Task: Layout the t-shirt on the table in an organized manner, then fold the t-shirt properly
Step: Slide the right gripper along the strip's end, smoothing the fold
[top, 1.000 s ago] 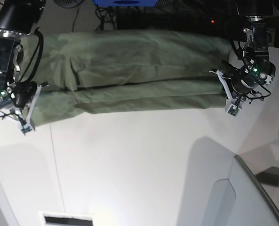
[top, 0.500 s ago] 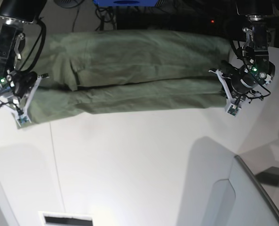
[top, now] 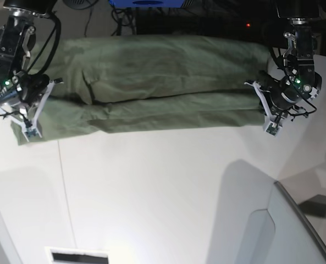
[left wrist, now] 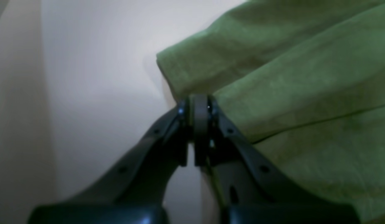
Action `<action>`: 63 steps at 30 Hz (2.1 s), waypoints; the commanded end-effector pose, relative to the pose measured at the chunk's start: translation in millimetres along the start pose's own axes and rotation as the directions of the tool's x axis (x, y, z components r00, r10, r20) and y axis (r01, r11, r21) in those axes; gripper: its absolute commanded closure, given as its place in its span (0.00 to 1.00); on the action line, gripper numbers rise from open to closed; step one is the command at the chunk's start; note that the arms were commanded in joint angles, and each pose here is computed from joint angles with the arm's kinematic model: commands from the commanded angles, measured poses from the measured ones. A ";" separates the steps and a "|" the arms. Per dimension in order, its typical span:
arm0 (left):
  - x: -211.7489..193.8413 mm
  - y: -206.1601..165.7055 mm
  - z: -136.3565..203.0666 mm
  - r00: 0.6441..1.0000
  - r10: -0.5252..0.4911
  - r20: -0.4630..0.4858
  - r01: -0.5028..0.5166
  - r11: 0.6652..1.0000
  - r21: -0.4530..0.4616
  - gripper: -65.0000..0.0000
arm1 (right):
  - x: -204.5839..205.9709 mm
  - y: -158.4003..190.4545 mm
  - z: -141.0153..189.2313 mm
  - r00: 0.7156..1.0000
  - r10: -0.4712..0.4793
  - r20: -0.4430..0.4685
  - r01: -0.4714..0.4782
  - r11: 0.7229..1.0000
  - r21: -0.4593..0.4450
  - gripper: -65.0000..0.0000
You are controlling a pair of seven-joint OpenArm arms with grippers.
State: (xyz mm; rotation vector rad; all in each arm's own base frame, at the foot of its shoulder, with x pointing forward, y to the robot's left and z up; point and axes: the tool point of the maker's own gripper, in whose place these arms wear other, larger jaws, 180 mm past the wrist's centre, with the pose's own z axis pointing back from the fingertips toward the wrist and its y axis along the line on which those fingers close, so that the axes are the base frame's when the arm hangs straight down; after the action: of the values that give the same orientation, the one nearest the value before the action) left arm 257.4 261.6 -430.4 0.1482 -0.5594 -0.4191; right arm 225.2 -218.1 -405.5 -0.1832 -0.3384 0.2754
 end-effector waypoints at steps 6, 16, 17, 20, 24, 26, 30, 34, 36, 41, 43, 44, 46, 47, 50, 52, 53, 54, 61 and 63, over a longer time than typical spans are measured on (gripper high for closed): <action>11.6 10.7 4.9 0.999 -0.010 0.036 0.009 1.000 0.024 1.00 | 6.4 -5.6 5.5 1.000 0.003 0.027 -0.002 1.000 -0.020 1.00; 12.3 11.0 4.9 0.999 -0.010 0.038 0.009 1.000 0.025 1.00 | -8.1 5.8 -12.7 1.000 -0.006 -0.009 0.006 1.000 0.029 1.00; 12.3 11.0 4.9 0.999 -0.010 0.038 0.009 1.000 0.025 1.00 | -10.5 6.8 -13.8 1.000 -0.006 -0.016 0.006 0.999 0.033 1.00; 12.3 11.0 4.9 0.999 -0.010 0.038 0.009 1.000 0.025 1.00 | -9.9 13.6 -14.4 1.000 -0.014 -0.014 0.014 0.999 0.047 1.00; 12.3 11.0 4.9 0.999 -0.010 0.038 0.009 1.000 0.025 1.00 | -16.1 10.5 -16.7 0.998 -0.048 -0.028 0.049 0.998 0.046 1.00; 12.3 11.0 4.9 0.999 -0.010 0.038 0.009 1.000 0.025 1.00 | -20.0 11.2 -20.8 0.998 -0.058 -0.036 0.059 0.997 0.054 1.00; 11.6 10.7 4.9 0.999 -0.010 0.036 0.009 1.000 0.024 1.00 | -28.3 20.7 -33.3 0.997 -0.064 -0.050 0.068 0.994 0.090 1.00; 11.4 10.7 4.9 0.999 -0.010 0.035 0.009 1.000 0.024 1.00 | -32.5 33.2 -40.6 0.996 -0.075 -0.047 0.080 0.989 0.124 1.00; 11.4 10.7 4.9 0.999 -0.010 0.035 0.009 1.000 0.024 1.00 | -32.7 34.7 -40.7 0.996 -0.076 -0.047 0.082 0.989 0.127 1.00; 7.9 9.1 5.0 1.000 -0.010 0.028 0.010 1.000 0.021 1.00 | -31.1 34.9 -40.7 0.996 -0.077 -0.041 0.082 0.989 0.127 1.00; 7.9 9.1 5.0 1.000 -0.010 0.028 0.010 1.000 0.021 1.00 | -31.4 33.9 -41.1 0.996 -0.076 -0.043 0.081 0.989 0.126 1.00; 7.9 9.1 5.0 1.000 -0.010 0.028 0.010 1.000 0.021 1.00 | -32.1 34.2 -42.6 0.996 -0.076 -0.048 0.081 0.988 0.129 1.00; 7.6 9.1 5.0 1.000 -0.010 0.026 0.010 1.000 0.021 1.00 | -35.8 36.6 -45.9 0.995 -0.076 -0.062 0.084 0.987 0.138 1.00; 7.6 9.1 5.0 1.000 -0.010 0.026 0.010 1.000 0.021 1.00 | -37.6 37.9 -47.2 0.995 -0.076 -0.068 0.085 0.986 0.142 1.00; 7.4 9.1 4.9 1.000 -0.010 0.025 0.010 1.000 0.021 1.00 | -37.6 37.9 -47.2 0.995 -0.076 -0.068 0.085 0.986 0.142 0.94; 7.4 9.1 4.9 1.000 -0.010 0.025 0.010 1.000 0.021 1.00 | -37.0 36.8 -45.7 0.995 -0.075 -0.064 0.084 0.987 0.138 0.81; 7.1 9.1 4.9 1.000 -0.010 0.023 0.010 1.000 0.021 1.00 | -35.2 35.3 -44.0 0.996 -0.075 -0.056 0.082 0.988 0.132 0.72; 7.1 9.1 4.9 1.000 -0.010 0.023 0.010 1.000 0.021 1.00 | -32.8 33.0 -41.2 0.996 -0.074 -0.045 0.079 0.989 0.124 0.65; 7.1 9.1 4.9 1.000 -0.010 0.023 0.010 1.000 0.021 1.00 | -3.2 -17.2 -2.0 0.987 -0.115 0.115 0.118 0.993 -0.018 0.38; 6.9 10.2 5.2 1.000 -0.012 0.022 0.012 1.000 0.023 1.00 | 16.1 -35.2 -0.3 0.980 -0.089 0.180 0.099 0.994 -0.047 0.43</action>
State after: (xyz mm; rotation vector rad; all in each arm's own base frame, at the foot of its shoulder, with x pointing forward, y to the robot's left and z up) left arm 254.5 262.6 -431.9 0.1498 -0.5496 -0.4211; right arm 234.2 -242.8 -405.7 -0.1823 -0.4744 0.1846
